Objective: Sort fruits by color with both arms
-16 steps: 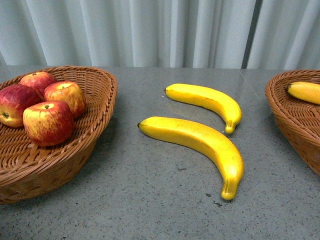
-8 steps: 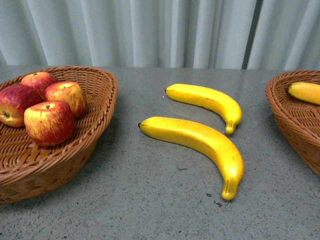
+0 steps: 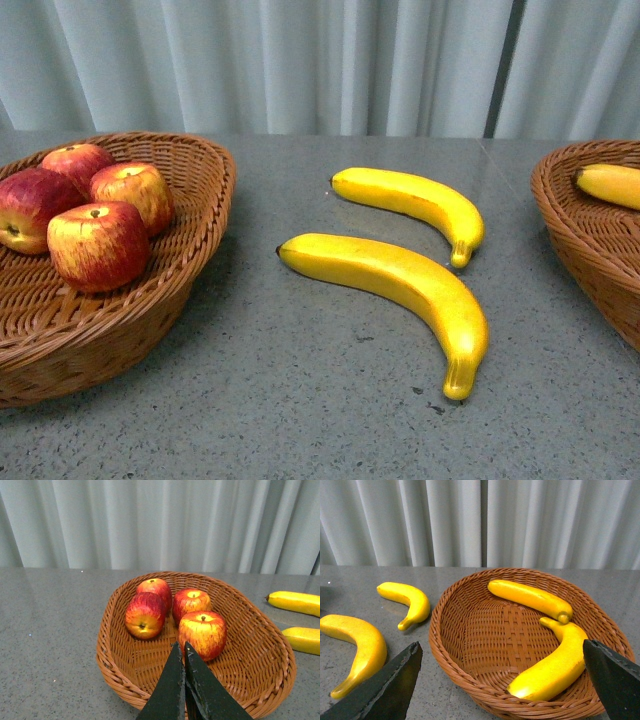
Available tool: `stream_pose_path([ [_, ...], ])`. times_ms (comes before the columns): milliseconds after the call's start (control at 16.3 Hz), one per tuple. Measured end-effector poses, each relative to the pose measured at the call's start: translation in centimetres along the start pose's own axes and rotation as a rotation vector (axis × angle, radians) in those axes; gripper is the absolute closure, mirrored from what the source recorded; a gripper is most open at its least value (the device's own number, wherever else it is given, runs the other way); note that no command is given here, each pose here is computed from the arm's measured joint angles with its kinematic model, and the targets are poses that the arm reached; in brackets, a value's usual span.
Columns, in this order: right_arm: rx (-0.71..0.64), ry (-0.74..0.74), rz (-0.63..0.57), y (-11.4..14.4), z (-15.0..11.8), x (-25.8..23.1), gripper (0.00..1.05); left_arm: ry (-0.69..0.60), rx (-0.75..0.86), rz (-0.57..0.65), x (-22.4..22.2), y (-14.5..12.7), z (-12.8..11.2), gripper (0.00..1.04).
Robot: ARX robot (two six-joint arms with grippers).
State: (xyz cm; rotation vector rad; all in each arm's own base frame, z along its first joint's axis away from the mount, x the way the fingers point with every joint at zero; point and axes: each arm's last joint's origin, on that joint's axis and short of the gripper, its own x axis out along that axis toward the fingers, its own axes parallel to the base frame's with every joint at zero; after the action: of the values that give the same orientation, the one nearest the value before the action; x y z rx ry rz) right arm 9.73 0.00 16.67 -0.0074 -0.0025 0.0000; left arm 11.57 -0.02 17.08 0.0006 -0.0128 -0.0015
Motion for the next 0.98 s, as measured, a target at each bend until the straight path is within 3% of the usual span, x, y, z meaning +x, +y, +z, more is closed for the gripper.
stream_pose_path([
  [368,0.000,0.000,0.000,0.0,0.0,0.0,0.07,0.000,0.000,0.000,-0.7,0.0,0.0,1.03],
  [491,0.000,0.000,0.000,0.0,0.0,0.0,0.07,0.052,0.000,-0.001,-1.6,0.0,-0.7,1.03],
  [552,0.000,0.000,0.000,0.0,0.0,0.0,0.07,-0.010,0.000,-0.002,-1.8,0.0,-0.1,1.03],
  [798,0.000,0.000,0.000,0.0,0.0,0.0,0.07,0.014,0.000,0.000,-1.8,0.0,-0.4,1.03],
  [982,0.000,0.000,0.000,0.0,0.0,0.0,0.07,0.014,0.000,0.000,-1.8,0.0,-0.4,0.69],
])
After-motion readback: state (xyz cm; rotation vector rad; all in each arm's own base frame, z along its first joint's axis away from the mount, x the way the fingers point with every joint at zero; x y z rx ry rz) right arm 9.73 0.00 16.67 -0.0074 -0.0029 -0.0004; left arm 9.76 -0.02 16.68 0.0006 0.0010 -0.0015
